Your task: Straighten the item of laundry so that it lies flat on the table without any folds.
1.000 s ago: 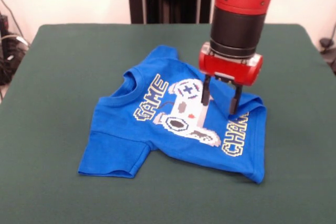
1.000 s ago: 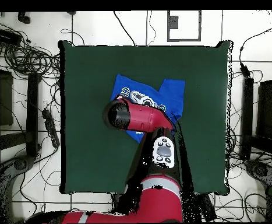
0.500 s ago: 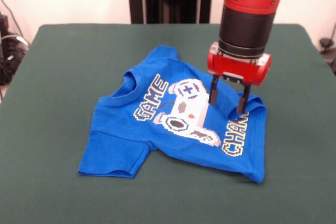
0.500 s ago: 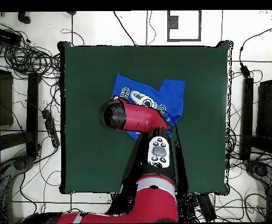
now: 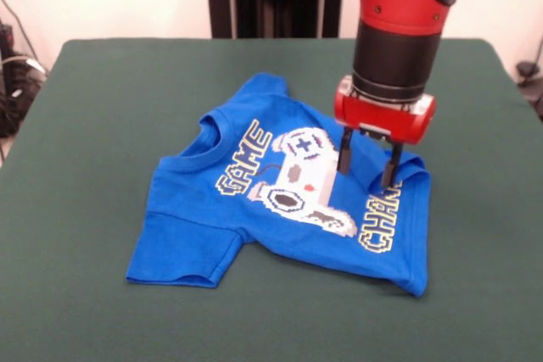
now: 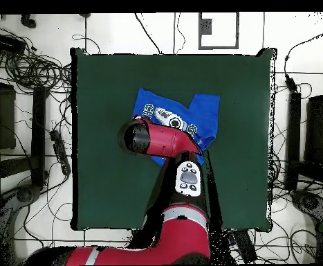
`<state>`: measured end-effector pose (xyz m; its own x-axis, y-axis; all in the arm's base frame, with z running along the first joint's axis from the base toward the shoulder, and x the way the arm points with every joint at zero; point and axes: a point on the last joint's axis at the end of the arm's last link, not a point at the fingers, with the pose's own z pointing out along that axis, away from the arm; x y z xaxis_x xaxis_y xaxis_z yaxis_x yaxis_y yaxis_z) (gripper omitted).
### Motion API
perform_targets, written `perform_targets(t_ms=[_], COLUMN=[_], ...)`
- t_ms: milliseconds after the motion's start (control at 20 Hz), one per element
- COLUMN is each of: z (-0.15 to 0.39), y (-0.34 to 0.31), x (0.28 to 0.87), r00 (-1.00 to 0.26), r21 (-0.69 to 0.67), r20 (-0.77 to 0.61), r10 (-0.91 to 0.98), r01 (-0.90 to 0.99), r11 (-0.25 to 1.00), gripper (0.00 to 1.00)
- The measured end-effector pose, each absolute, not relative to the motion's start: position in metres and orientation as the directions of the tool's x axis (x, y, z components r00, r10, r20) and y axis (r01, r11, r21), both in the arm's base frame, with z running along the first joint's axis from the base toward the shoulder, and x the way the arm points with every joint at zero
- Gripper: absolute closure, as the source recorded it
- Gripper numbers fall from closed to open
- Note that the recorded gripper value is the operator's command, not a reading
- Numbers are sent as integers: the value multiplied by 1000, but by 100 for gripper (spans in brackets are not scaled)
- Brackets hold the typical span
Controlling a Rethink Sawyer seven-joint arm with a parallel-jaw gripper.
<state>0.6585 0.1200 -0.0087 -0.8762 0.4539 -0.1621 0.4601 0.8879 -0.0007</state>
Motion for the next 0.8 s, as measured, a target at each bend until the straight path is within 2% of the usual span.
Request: perform_targets(t_ms=[800], z=[-44], y=[118], x=[646], r00=[-875], r21=[-4], r20=[-175], r10=[451], r01=[459], r11=[889], gripper=[0])
